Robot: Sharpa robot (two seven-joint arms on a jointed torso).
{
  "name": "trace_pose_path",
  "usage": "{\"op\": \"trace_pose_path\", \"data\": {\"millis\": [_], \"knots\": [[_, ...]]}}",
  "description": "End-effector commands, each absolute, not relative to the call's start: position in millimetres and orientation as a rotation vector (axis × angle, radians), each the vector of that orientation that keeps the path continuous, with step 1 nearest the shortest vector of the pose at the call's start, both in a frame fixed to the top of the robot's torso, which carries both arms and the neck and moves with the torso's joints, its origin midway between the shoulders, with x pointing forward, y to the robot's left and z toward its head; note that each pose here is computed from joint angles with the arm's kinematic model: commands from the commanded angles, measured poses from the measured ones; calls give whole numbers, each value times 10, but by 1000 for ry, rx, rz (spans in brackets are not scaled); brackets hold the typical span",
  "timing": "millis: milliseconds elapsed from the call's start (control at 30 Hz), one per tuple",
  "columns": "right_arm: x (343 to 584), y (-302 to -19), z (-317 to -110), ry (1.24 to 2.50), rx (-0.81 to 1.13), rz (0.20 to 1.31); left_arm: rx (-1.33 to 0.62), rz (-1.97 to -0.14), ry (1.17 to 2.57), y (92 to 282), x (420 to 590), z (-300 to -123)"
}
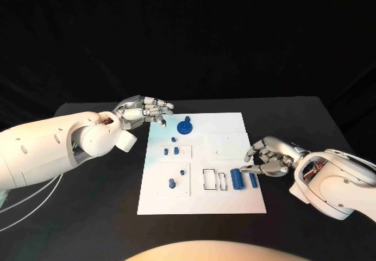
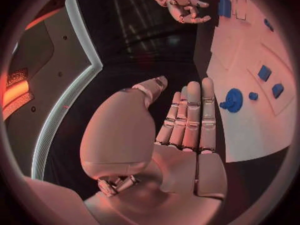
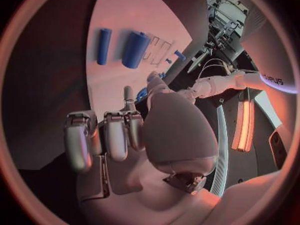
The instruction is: Assemble the parts on the task board
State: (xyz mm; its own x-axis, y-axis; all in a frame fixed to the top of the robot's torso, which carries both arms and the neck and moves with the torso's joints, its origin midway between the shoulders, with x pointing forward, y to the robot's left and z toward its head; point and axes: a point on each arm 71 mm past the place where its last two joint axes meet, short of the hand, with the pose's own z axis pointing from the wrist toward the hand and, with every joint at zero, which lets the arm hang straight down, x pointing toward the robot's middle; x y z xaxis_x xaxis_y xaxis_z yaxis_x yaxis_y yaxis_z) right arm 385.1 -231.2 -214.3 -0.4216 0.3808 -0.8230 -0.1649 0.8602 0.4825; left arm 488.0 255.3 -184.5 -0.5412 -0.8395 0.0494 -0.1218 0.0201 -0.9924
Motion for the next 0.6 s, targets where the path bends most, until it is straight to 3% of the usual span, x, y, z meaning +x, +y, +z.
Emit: {"op": "trace_pose_path", "data": {"millis": [33,600], "knots": [[3842,-2330,-2217,1955,230,517,-975,-1613,1709,2526,4864,-1836],[3796,-2233,-2402,2035,204,445,-977,-1615,1719,2544,4856,-1849]]}}
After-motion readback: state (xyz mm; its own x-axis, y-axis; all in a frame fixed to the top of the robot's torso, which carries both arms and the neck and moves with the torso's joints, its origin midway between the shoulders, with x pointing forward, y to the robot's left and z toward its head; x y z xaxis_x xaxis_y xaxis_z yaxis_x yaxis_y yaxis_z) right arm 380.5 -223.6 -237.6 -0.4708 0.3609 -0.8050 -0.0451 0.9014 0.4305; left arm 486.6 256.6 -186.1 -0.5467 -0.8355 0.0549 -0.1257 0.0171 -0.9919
